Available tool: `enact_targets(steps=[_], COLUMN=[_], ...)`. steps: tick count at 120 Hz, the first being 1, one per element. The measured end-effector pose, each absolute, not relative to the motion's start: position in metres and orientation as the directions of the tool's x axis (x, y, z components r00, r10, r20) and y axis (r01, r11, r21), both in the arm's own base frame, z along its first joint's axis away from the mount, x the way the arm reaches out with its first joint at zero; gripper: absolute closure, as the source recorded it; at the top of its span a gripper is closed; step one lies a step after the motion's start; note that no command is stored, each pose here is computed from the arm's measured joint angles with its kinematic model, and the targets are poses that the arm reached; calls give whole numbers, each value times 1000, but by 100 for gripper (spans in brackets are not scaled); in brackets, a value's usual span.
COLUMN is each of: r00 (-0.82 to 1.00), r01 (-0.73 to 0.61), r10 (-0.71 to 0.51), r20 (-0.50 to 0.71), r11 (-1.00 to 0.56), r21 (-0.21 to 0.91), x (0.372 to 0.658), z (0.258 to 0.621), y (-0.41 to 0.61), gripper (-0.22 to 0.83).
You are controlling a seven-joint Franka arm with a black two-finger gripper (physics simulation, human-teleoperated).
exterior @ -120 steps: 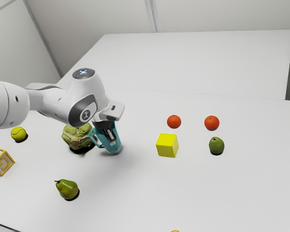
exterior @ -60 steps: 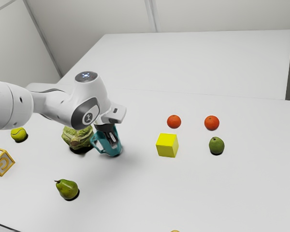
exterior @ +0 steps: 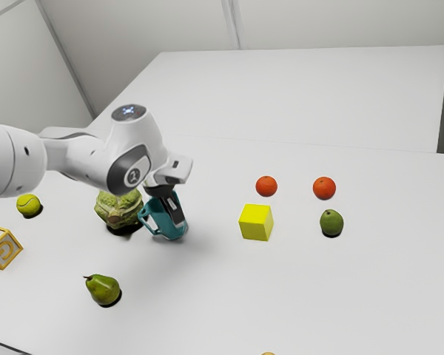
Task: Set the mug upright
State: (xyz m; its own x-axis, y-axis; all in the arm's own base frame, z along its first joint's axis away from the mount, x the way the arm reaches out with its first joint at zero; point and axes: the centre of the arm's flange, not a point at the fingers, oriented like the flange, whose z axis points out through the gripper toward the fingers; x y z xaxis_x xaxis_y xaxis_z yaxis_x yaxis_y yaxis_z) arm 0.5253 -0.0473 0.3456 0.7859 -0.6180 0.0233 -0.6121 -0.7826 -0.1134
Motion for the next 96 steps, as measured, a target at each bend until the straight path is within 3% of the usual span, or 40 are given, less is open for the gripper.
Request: enact_targets(steps=[36,73,96], r00=[779,816,893], r01=[-607,-544,-447], r10=[-620,-567,-451], r20=[95,115,18], r11=[-783,-819,-889], r21=[-136,-182,-95], x=[526,597,622], z=[392,492,499], y=[-51,-55,-35], gripper=[17,6,2])
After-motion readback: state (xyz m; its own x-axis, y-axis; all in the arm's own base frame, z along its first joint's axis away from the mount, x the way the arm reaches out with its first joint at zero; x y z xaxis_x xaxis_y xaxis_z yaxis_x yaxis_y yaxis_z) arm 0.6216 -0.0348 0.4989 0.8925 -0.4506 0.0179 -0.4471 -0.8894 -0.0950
